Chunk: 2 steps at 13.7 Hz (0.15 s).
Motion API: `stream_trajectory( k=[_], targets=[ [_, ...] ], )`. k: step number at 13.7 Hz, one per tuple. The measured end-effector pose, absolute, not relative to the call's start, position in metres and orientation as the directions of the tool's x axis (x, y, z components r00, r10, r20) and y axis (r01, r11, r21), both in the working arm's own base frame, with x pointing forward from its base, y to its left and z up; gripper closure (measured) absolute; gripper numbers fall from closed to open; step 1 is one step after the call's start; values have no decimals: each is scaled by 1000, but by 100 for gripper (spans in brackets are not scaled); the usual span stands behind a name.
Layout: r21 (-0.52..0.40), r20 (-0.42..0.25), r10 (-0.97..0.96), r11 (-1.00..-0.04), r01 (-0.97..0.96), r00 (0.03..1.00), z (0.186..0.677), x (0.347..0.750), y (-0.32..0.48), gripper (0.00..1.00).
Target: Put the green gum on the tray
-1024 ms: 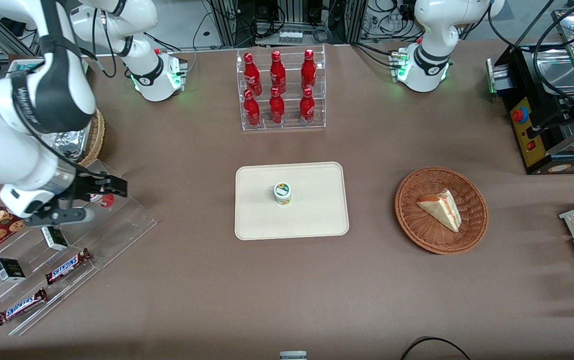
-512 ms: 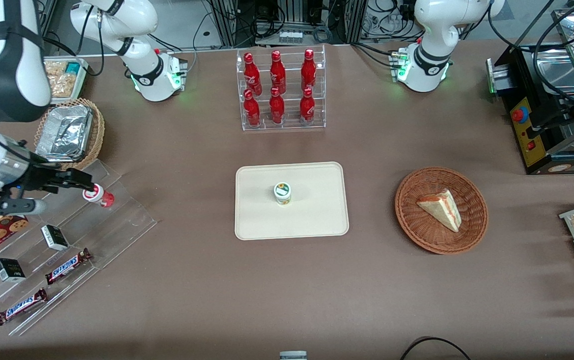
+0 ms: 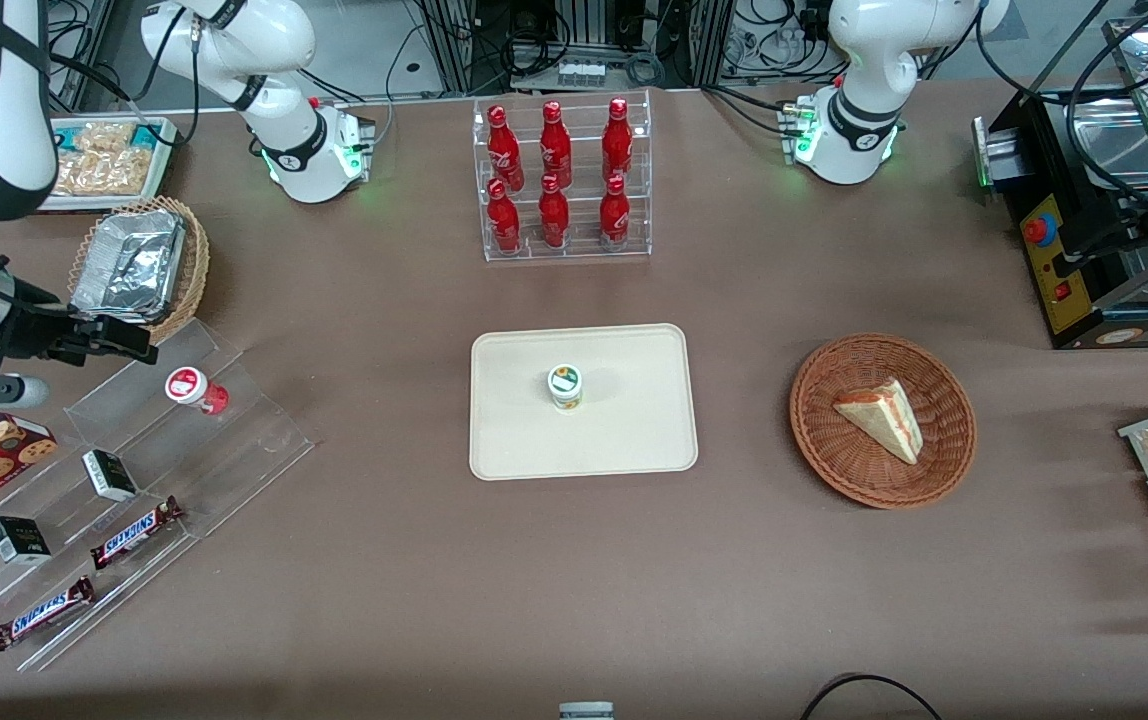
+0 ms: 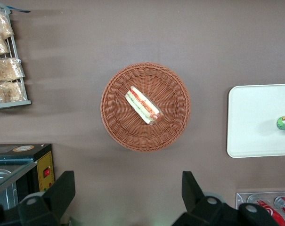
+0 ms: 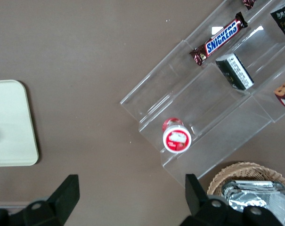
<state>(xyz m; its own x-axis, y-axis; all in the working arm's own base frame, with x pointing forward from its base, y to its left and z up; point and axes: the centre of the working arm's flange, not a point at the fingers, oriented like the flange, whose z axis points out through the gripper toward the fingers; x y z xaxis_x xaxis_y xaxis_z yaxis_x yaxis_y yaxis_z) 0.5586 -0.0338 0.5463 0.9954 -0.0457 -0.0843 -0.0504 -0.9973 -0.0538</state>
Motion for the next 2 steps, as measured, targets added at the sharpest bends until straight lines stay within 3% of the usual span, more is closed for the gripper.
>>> stream_trajectory(
  k=[2],
  targets=[
    [-55,-101,-49,-997,-55,994,556,549,-33,0]
  ],
)
